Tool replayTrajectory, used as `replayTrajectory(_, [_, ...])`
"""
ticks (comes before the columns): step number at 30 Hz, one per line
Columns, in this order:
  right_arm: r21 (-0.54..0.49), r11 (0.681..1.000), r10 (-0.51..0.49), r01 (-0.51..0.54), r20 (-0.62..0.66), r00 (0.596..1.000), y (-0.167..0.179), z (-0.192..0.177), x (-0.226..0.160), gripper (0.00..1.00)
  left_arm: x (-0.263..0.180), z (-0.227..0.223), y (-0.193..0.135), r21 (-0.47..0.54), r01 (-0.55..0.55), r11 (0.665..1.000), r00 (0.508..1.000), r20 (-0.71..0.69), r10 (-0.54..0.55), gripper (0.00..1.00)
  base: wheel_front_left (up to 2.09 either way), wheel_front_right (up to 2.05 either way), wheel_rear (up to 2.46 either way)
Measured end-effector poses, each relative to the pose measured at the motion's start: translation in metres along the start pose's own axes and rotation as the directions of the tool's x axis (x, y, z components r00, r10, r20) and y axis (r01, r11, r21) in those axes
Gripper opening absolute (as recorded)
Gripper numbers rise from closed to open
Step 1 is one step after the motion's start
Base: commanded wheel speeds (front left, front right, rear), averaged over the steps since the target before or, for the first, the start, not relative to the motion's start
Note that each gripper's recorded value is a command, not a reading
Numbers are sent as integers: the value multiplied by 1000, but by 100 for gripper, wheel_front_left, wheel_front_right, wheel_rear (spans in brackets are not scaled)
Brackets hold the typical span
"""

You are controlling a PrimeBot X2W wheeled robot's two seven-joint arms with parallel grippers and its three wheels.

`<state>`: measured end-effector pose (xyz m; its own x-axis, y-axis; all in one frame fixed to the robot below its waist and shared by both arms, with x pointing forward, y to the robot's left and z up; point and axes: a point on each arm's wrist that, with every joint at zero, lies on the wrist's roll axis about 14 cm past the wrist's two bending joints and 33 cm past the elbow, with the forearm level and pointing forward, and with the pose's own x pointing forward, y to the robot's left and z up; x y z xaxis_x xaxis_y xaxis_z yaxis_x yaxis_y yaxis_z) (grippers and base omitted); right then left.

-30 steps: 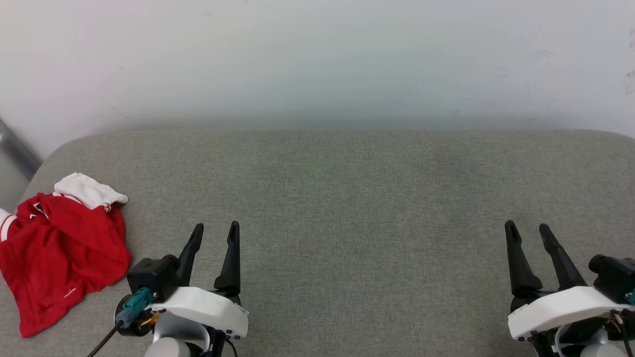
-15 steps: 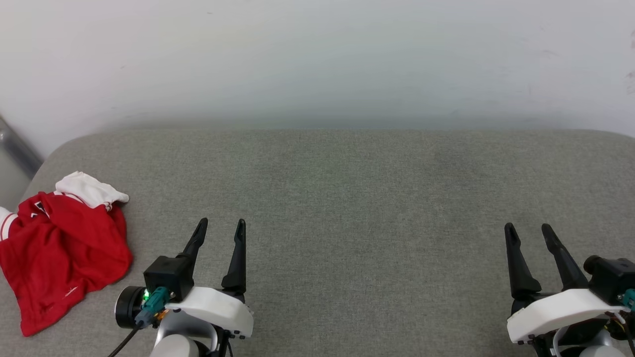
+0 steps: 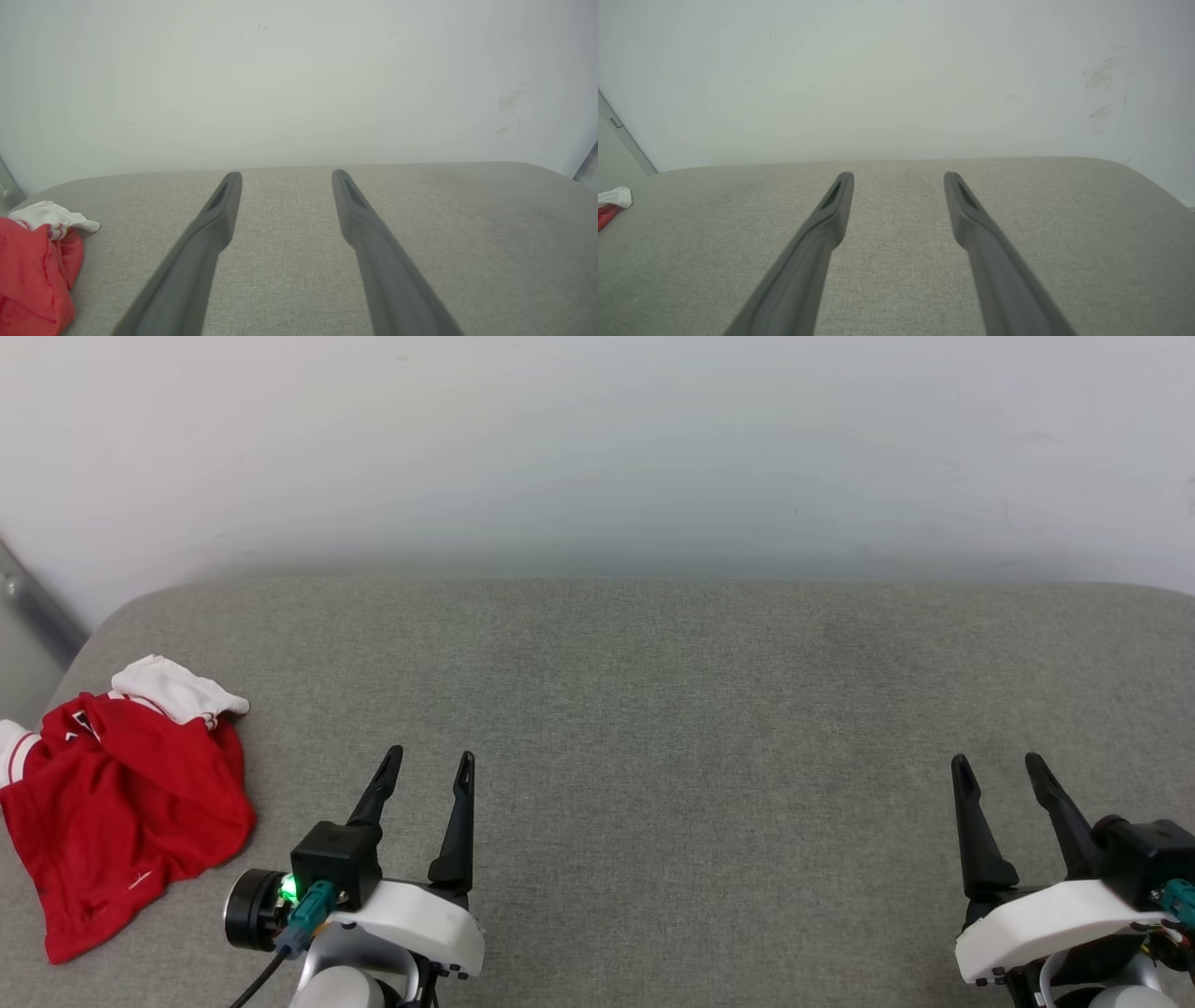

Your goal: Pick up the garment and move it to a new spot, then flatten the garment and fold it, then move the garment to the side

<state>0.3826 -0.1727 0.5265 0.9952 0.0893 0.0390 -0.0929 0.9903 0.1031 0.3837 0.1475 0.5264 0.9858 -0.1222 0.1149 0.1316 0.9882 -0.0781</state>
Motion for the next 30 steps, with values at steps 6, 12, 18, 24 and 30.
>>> replayTrajectory(6, [-29,1000,5,-5,0,1000,1,1,1,100,0,2,0,25,3,1000,1000,12,-3,100,0,0,0])
replayTrajectory(12, [-62,998,15,-15,-1,1000,4,0,2,100,-3,-1,4,32,-12,999,1000,9,12,100,0,0,0])
replayTrajectory(18, [-80,995,65,-66,-5,998,21,-2,10,100,-7,3,27,18,-95,995,995,22,94,100,0,0,0])
replayTrajectory(24, [-81,986,147,-148,-13,989,49,-5,24,100,-24,5,68,11,-228,974,974,22,227,100,0,0,0])
replayTrajectory(30, [-84,960,267,-267,-6,964,93,-5,41,100,-52,12,113,42,-362,931,932,36,361,100,0,0,0])
